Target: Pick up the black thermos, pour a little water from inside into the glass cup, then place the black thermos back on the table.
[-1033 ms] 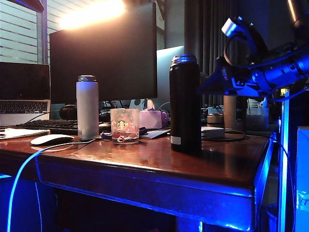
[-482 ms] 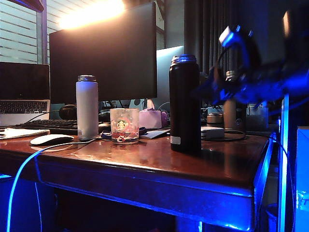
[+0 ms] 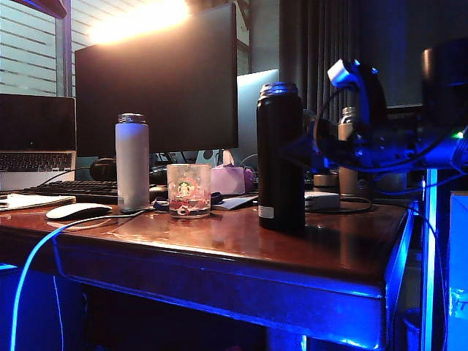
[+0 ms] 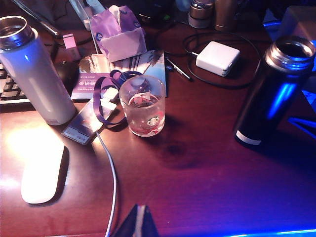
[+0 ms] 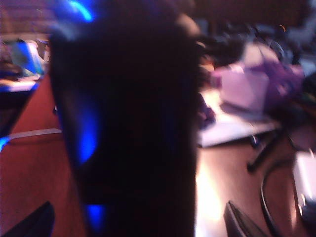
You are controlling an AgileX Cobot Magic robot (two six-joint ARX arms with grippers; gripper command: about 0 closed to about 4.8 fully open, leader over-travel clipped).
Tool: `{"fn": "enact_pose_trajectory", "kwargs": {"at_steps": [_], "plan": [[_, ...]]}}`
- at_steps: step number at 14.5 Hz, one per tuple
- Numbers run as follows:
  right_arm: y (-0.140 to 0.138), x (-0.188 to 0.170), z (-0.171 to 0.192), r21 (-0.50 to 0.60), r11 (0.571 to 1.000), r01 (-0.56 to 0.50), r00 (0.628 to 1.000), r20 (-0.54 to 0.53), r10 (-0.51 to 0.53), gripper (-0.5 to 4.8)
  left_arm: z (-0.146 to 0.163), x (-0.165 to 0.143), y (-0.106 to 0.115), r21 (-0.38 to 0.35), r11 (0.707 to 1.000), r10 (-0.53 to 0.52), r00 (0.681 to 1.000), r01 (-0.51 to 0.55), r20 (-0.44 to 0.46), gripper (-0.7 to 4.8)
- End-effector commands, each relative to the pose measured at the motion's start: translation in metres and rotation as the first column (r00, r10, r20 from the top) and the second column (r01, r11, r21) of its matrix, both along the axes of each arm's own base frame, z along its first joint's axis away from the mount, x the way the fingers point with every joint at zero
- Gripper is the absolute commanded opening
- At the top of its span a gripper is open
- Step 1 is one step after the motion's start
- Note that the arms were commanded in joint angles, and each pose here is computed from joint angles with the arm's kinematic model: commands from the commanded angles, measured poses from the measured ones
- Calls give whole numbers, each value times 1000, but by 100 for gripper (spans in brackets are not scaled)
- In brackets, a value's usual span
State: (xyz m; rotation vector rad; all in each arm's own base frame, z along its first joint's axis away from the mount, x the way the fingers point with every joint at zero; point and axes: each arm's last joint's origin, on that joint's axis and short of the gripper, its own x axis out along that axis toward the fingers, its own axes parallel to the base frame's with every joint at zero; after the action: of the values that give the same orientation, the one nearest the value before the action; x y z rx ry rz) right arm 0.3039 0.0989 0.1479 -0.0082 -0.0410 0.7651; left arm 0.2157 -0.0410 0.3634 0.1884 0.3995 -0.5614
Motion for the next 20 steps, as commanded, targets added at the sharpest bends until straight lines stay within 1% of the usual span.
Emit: {"fn": "enact_pose_trajectory", "kwargs": {"at_steps": [1,4,8,10,15,16,18,20], "plan": [[4,4,8,16,1000,-3,999,43,3,479,3,0,0,-3,1000,-3,1000,3,17,-5],[7,8,10,16,999,28,999,32,-29,479,3,0,0,-3,1000,-3,1000,3,17,-5],[20,14,13,12,1000,-2,1000,23,2,479,3,0,0,-3,1000,-3,1000,3,17,-5],[25,14,11,-2,1000,-16,1000,2,16,479,3,0,0,-3,1000,-3,1000,3,17,-5],[28,14,5,-9,1000,-16,1000,-23,16,479,3,0,0,-3,1000,-3,1000,3,16,-5],[28,15,4,-11,1000,-1,1000,-29,1,479,3,0,0,-3,1000,-3,1000,3,16,-5],[31,21,7,-20,1000,0,999,-53,-1,479,3,0,0,-3,1000,-3,1000,3,16,-5],[34,24,11,-16,1000,-3,999,-41,2,479,3,0,0,-3,1000,-3,1000,3,16,-5]]}}
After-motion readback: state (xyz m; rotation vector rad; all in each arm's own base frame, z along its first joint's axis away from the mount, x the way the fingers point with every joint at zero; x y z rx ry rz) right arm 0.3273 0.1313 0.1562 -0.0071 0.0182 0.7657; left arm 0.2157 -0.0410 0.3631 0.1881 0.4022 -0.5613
